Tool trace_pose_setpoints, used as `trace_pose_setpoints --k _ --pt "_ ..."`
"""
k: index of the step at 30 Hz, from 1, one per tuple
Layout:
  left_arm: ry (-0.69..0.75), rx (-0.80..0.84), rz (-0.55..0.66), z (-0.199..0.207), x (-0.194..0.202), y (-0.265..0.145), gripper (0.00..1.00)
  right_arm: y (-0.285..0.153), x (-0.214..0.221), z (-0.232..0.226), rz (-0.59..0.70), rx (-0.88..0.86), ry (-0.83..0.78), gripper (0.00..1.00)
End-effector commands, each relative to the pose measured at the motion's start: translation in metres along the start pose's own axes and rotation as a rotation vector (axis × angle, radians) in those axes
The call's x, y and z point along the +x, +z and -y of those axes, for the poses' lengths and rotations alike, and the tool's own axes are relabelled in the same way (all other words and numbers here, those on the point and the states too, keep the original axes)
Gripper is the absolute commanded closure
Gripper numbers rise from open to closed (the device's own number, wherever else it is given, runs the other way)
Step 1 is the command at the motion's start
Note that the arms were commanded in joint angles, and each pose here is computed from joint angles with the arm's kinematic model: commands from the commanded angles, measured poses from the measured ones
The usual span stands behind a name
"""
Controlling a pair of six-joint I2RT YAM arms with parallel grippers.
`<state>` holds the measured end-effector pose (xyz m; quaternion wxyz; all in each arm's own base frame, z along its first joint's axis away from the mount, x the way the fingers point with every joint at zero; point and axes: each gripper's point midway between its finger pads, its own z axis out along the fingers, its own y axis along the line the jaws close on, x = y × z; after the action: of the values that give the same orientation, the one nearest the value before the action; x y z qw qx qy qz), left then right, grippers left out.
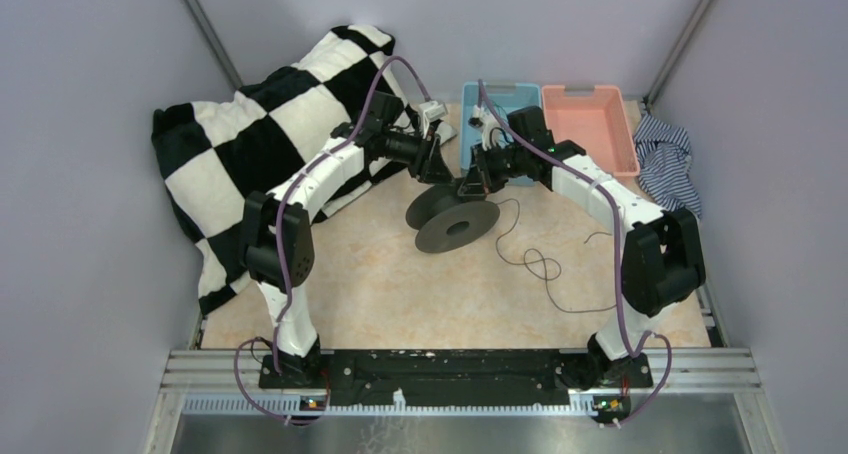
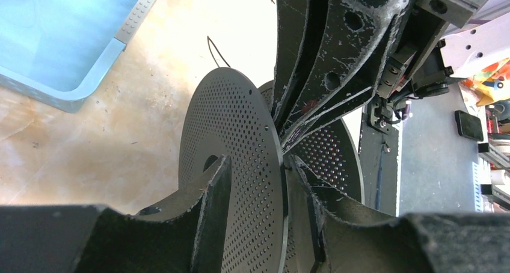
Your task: Wrap the cables
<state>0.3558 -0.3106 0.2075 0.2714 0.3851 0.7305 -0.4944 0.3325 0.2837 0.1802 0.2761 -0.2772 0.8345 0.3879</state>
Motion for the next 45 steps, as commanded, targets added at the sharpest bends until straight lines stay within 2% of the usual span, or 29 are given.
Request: trace_pose_setpoints --k 1,6,8,11,15,23,28,32,45 --pt "0.065 0.029 0.044 0.012 -0.019 -0.006 0.55 0.003 -0.019 -0.013 0.048 -0.046 -0.036 1.00" --pt "0.058 0.004 0.046 0.010 -0.021 -0.007 0.56 0.004 -0.022 -0.012 0.046 -0.038 -0.012 1.00" --pt "0.060 -0.041 0.051 0.008 -0.025 -0.009 0.61 0.004 -0.023 -0.014 0.039 -0.039 0.008 1.00" --pt "0.085 -0.093 0.065 0.009 -0.032 -0.014 0.62 0.005 -0.022 -0.013 0.035 -0.036 0.032 1.00" --pt "0.119 -0.149 0.065 0.009 -0.033 -0.019 0.56 0.006 -0.020 -0.013 0.033 -0.042 0.037 1.00" --pt "0.194 -0.254 0.039 0.013 -0.035 -0.014 0.51 0.010 -0.020 -0.016 0.038 -0.070 0.056 1.00" --pt "0.193 -0.260 0.011 0.013 -0.029 -0.010 0.41 0.009 -0.020 -0.016 0.038 -0.066 0.056 1.00" --pt "0.223 -0.287 -0.016 0.015 -0.025 -0.004 0.38 0.009 -0.020 -0.015 0.038 -0.066 0.056 1.00" --pt "0.212 -0.328 -0.041 0.008 -0.016 -0.004 0.52 0.011 -0.017 -0.014 0.033 -0.068 0.063 1.00"
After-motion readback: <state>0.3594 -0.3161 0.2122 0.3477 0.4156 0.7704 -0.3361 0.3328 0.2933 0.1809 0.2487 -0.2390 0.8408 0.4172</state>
